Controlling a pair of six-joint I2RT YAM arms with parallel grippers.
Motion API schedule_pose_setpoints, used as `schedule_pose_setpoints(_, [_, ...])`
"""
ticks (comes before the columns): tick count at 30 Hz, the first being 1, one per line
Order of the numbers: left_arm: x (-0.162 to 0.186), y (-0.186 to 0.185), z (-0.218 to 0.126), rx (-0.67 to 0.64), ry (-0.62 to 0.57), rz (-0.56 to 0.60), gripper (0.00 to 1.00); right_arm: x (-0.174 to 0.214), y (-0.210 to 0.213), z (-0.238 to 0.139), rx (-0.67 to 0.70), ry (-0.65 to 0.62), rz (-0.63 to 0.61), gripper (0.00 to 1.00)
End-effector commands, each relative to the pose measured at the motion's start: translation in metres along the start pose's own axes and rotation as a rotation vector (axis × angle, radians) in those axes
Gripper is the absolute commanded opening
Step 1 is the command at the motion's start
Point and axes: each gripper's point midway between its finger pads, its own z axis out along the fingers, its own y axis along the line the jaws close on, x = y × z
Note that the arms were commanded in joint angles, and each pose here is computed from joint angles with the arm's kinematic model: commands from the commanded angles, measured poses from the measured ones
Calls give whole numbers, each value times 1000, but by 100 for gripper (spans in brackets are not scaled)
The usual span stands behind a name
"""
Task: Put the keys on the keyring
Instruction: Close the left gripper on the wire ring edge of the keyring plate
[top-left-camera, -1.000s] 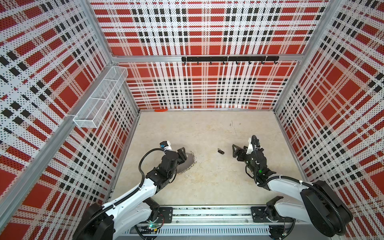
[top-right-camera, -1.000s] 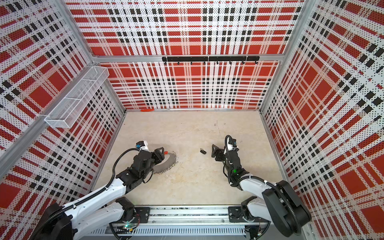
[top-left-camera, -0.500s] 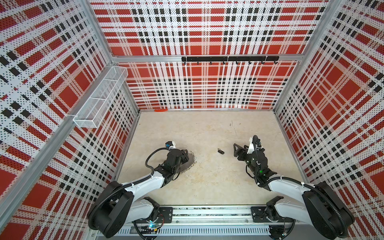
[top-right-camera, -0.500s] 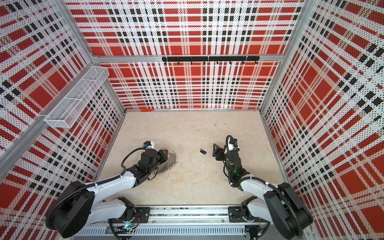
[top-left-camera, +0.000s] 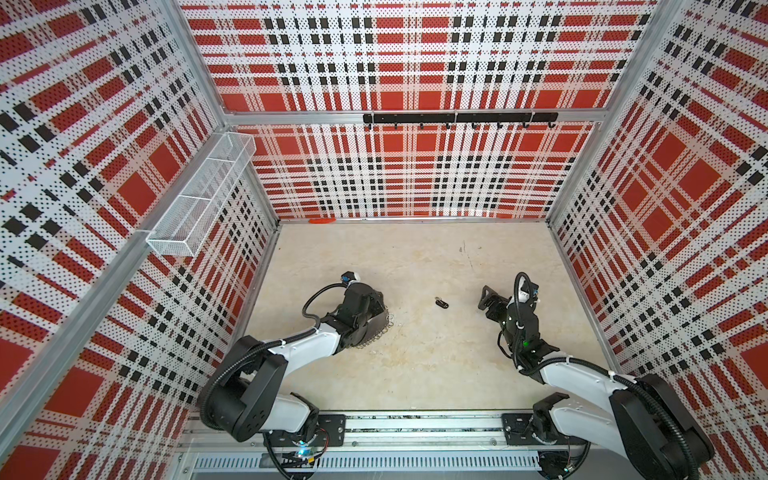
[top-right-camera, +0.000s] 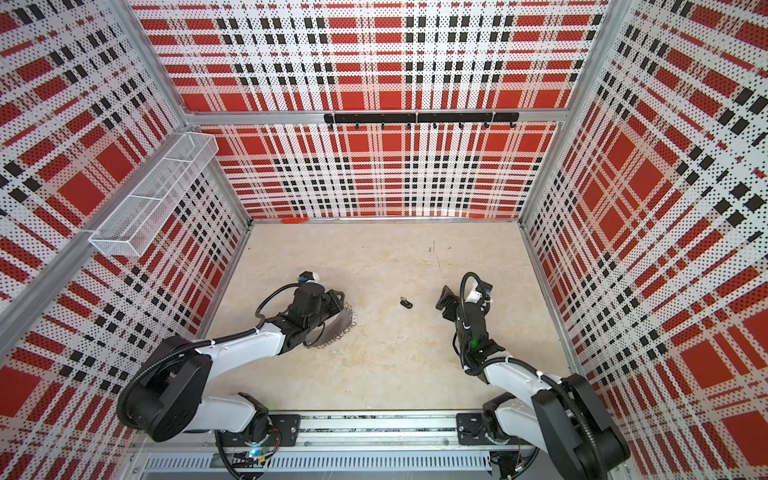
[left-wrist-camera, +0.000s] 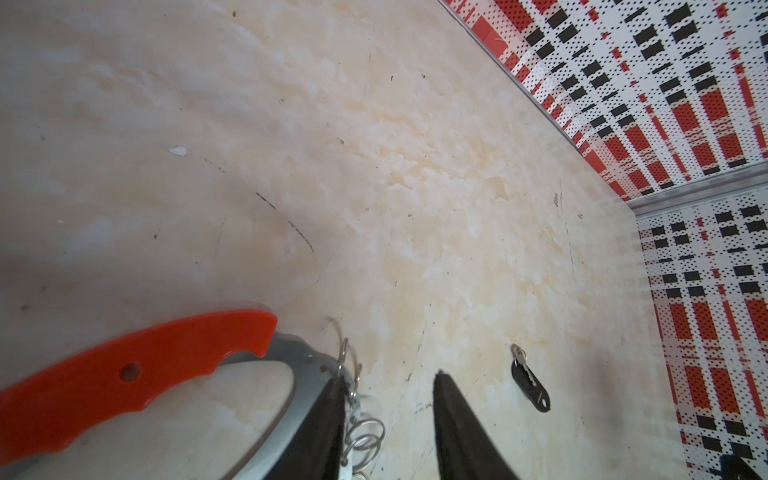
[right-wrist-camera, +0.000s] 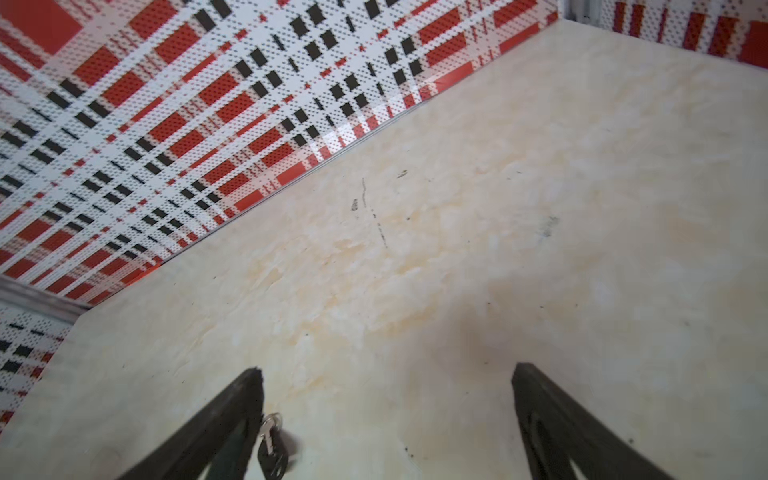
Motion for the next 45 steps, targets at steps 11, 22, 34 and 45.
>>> schedule_pose_setpoints(11, [14, 4, 24, -58, 56, 64, 27, -1, 23, -6, -152, 15, -2, 81])
schedule_pose_setpoints(22, [18, 9, 29, -85, 68, 88, 24, 1, 26, -5, -169, 23, -8, 76])
schedule_pose_setpoints(34, [25, 17, 34, -97, 80, 87, 22, 0, 27, -5, -172, 19, -5, 73])
schedule_pose_setpoints(45, [31, 18, 42, -100, 101, 85, 20, -1, 27, -6, -172, 14, -5, 72])
